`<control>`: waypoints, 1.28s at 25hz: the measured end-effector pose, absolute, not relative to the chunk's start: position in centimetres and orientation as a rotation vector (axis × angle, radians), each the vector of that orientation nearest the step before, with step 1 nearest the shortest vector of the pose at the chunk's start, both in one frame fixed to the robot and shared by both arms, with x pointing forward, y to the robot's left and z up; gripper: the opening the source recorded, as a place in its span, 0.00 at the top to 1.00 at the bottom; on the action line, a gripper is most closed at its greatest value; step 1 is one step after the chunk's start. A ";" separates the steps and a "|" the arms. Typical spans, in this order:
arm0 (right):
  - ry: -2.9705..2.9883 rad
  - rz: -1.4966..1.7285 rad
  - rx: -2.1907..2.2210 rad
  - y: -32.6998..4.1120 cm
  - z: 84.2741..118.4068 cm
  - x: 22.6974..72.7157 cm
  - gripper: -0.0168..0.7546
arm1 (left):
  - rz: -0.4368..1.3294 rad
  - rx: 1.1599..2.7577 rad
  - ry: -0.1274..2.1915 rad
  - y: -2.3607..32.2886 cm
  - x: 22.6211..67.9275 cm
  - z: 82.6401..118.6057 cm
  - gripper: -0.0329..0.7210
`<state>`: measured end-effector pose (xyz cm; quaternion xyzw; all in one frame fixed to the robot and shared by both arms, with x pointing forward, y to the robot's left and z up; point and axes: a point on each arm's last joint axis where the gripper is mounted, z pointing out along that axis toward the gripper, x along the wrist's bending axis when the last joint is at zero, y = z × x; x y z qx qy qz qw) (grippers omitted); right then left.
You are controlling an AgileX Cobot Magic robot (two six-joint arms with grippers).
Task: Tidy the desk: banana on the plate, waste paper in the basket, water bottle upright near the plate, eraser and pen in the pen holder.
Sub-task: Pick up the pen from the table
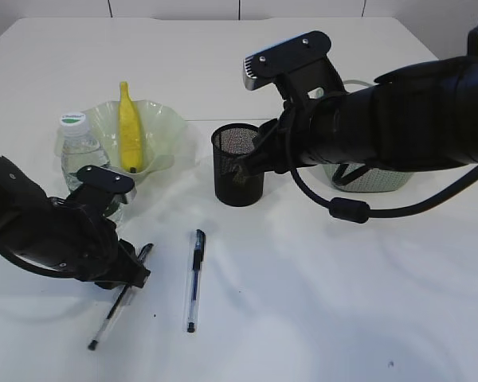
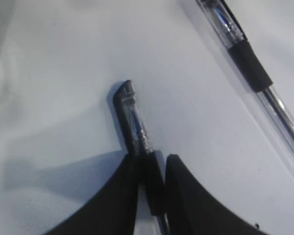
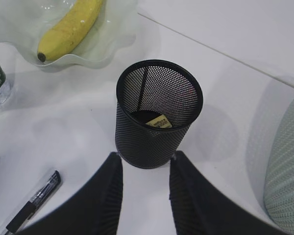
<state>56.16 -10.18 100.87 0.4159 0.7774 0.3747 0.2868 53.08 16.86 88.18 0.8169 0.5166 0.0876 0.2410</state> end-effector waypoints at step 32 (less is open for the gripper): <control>2.077 0.998 1.109 -10.2 100.9 56.2 0.66 | 0.229 2.240 1.405 16.8 53.1 88.2 0.91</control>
